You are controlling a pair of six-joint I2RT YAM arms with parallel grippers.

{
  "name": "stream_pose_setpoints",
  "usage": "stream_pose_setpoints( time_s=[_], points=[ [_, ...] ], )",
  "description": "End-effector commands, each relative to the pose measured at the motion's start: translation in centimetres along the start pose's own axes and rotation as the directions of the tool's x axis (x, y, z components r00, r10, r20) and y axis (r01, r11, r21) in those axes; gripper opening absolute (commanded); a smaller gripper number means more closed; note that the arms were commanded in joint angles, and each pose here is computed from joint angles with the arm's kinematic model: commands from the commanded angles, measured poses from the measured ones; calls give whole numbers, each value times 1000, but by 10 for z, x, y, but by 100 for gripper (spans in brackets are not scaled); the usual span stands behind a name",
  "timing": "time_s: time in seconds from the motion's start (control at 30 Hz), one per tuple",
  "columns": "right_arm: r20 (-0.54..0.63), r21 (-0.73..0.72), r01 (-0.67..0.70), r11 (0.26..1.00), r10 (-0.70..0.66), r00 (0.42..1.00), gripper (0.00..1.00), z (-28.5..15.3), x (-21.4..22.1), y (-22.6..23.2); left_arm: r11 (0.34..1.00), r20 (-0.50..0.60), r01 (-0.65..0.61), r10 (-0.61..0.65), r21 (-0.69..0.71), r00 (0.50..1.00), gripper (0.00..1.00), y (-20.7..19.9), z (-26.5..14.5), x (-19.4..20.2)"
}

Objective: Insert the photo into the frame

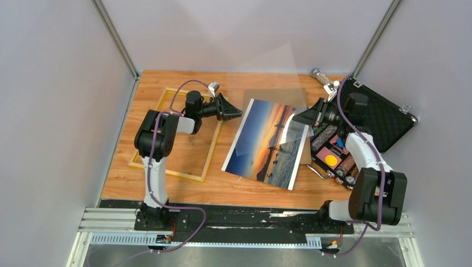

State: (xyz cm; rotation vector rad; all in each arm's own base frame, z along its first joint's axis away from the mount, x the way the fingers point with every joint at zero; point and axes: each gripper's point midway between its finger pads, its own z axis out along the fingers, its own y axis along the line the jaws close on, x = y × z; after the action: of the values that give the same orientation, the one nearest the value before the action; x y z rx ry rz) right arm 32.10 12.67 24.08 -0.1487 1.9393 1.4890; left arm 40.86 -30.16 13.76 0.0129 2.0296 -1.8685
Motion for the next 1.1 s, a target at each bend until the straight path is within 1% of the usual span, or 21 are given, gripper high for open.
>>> stream_pose_setpoints(
  time_s=[0.0, 0.17, 0.23, 0.27, 0.3, 0.33, 0.37, 0.43, 0.53, 0.6, 0.67, 0.77, 0.83, 1.07],
  points=[
    [22, 32, 76, 997, -77, 997, 0, 0, -1, -2, 990, -21, -136, 136, 27, 990, 42, -35, -2, 2],
    [29, 61, 72, 996, -74, 997, 0, 0, 2, -11, 987, -25, -158, 158, 15, 987, 32, -39, -4, 2],
    [28, 72, 66, 995, -68, 997, 1, 0, 5, -16, 987, -29, -162, 162, 12, 986, 25, -40, -4, 2],
    [28, 76, 64, 995, -66, 997, 3, 0, 7, -18, 987, -31, -161, 161, 9, 986, 23, -41, -5, 3],
    [28, 79, 63, 995, -65, 997, 4, 0, 7, -20, 986, -32, -169, 169, 7, 985, 18, -41, -5, 2],
    [29, 83, 62, 995, -65, 997, 6, 0, 8, -21, 986, -34, -168, 168, 3, 985, 15, -42, -5, 3],
    [26, 85, 59, 995, -62, 998, 8, 1, 9, -23, 985, -33, -175, 175, 1, 984, 9, -42, -6, 3],
    [24, 85, 57, 995, -59, 998, 18, 2, 11, -25, 984, -32, -176, 176, 0, 984, 0, -45, -7, 3],
    [18, 90, 50, 995, -52, 999, 39, 3, 15, -29, 984, -33, -178, 178, 7, 984, 0, -49, -8, 4],
    [16, 96, 47, 994, -49, 999, 51, 4, 17, -32, 984, -33, -178, 178, 22, 983, 0, -55, -9, 5],
    [15, 102, 47, 994, -49, 999, 58, 4, 18, -35, 985, -35, -166, 167, 40, 985, 0, -62, -10, 6],
    [18, 118, 50, 992, -53, 998, 67, 4, 18, -39, 981, -45, -180, 183, 69, 982, 0, -73, -13, 9],
    [23, 132, 54, 990, -57, 998, 75, 4, 17, -41, 978, -54, -191, 196, 84, 979, 0, -80, -15, 12],
    [24, 169, 76, 983, -81, 996, 80, 3, 17, -53, 964, -123, -217, 237, 154, 964, 0, -99, -26, 31]
  ],
)
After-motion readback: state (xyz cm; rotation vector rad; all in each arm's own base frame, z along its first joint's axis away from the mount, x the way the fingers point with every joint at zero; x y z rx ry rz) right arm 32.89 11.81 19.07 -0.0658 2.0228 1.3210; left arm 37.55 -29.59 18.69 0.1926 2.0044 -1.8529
